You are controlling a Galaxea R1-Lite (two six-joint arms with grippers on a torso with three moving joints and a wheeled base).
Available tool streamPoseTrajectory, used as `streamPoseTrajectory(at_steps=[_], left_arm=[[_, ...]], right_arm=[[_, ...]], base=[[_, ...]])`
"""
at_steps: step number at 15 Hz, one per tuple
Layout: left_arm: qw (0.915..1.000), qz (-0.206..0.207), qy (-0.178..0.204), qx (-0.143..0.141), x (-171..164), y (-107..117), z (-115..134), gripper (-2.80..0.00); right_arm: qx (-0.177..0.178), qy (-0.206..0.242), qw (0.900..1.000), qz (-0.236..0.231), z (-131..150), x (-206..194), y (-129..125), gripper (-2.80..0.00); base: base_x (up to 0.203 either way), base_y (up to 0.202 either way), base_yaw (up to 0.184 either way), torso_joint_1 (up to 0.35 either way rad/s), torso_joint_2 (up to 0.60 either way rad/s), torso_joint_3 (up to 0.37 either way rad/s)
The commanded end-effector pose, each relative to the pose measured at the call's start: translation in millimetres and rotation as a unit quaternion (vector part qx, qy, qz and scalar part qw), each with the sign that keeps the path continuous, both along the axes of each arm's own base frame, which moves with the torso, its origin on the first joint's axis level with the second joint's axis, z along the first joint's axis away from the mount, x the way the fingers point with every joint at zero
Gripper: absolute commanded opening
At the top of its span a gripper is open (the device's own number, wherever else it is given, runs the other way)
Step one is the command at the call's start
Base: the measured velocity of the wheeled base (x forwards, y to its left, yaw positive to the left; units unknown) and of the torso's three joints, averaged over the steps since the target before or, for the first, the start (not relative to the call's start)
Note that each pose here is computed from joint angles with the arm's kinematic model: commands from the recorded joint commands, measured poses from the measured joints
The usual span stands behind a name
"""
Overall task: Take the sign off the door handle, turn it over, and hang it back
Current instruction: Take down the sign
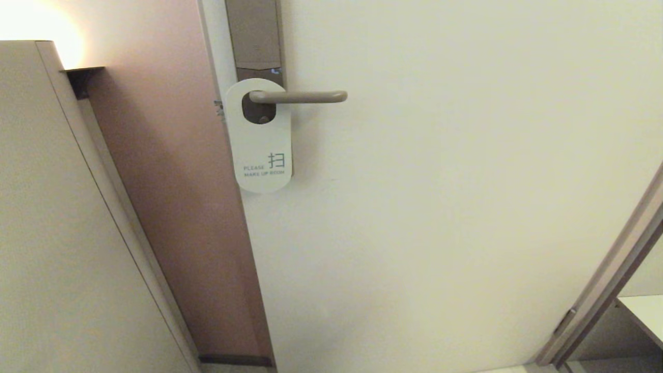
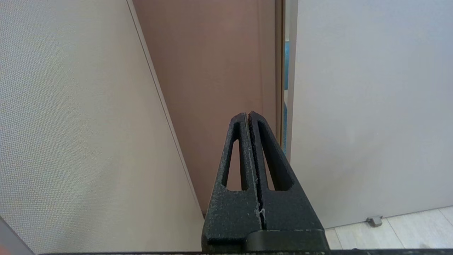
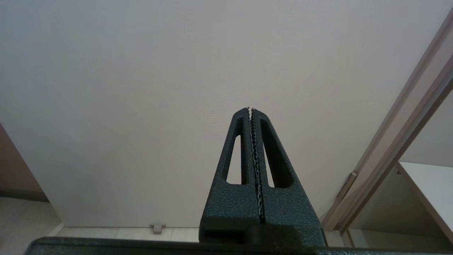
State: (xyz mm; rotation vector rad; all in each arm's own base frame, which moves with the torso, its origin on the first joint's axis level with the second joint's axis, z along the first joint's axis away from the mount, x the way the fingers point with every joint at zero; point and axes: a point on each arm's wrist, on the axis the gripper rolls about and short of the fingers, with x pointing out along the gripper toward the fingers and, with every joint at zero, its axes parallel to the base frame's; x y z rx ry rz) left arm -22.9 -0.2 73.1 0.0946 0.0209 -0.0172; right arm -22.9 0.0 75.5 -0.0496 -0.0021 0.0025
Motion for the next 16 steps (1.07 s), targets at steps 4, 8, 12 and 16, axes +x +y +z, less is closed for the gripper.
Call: streamPoseTrajectory(at_steps=[4, 8, 12, 16], left_arm=[[1.0, 0.0, 0.001, 0.0, 0.1, 0.0, 0.0, -2.8], [1.0, 0.0, 0.001, 0.0, 0.1, 0.0, 0.0, -2.8], [1.0, -0.002, 0.002, 0.002, 0.1, -0.1, -0.3, -2.8], [1.0, 0.0, 0.002, 0.0, 0.1, 0.0, -0.2, -2.8]], right_arm=[[-0.001, 0.001, 1.0, 0.0, 0.1, 0.1, 0.0, -2.8], [-0.001, 0.001, 1.0, 0.0, 0.0, 0.1, 0.0, -2.8], [-0.001, 0.0, 1.0, 0.0, 0.2, 0.1, 0.0, -2.8], [-0.001, 0.001, 1.0, 0.0, 0.1, 0.1, 0.0, -2.8]], base=[[0.0, 0.0, 0.0, 0.0, 0.0, 0.0], [0.0, 0.0, 0.0, 0.0, 0.0, 0.0], [0.0, 0.0, 0.0, 0.0, 0.0, 0.0], [0.0, 0.0, 0.0, 0.0, 0.0, 0.0]])
